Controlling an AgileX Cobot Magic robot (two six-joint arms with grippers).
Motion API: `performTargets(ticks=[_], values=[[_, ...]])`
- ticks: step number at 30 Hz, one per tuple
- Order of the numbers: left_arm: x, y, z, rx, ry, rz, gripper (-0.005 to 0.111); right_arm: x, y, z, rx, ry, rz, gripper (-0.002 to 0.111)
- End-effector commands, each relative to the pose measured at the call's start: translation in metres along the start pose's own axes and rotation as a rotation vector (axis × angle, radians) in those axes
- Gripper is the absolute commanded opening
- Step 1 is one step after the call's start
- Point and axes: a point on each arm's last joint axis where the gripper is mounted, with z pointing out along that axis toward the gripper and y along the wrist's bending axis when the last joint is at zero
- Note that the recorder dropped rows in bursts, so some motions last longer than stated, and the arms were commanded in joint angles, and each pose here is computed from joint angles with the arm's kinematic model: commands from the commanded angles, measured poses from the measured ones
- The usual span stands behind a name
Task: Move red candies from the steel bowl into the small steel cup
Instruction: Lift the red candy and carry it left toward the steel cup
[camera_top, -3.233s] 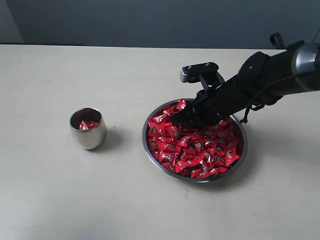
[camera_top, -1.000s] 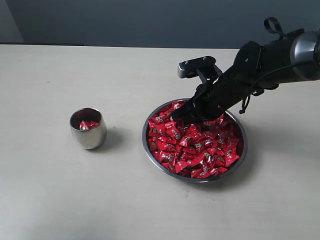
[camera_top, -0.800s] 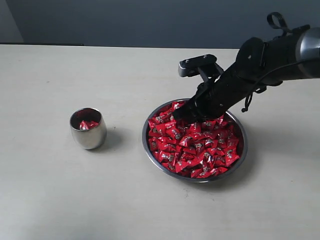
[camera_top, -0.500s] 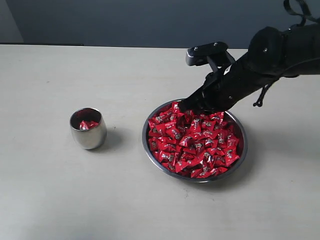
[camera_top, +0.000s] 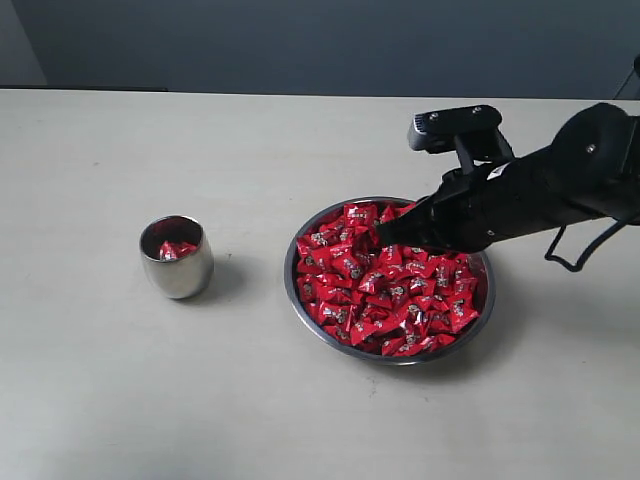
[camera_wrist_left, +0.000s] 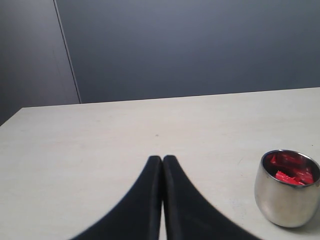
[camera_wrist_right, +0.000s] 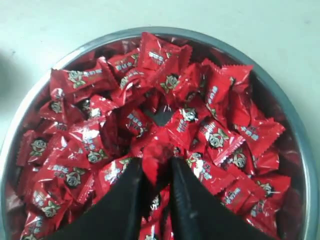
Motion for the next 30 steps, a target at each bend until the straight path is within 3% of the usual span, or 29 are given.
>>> performTargets(ticks=[1,17,30], values=[[0.001,0.0,0.0,-0.001,-0.006,0.0,0.0,-0.005,0.002,-0.002,-0.02,-0.063,-0.056,-0.001],[0.001,0.0,0.0,-0.001,-0.007,0.0,0.0,-0.049,0.028,0.038,-0.346,-0.152,-0.172,-0.001],[0.001,0.0,0.0,-0.001,-0.007,0.0,0.0,-0.077,0.054,0.057,-0.478,-0.189,-0.253,-0.001]])
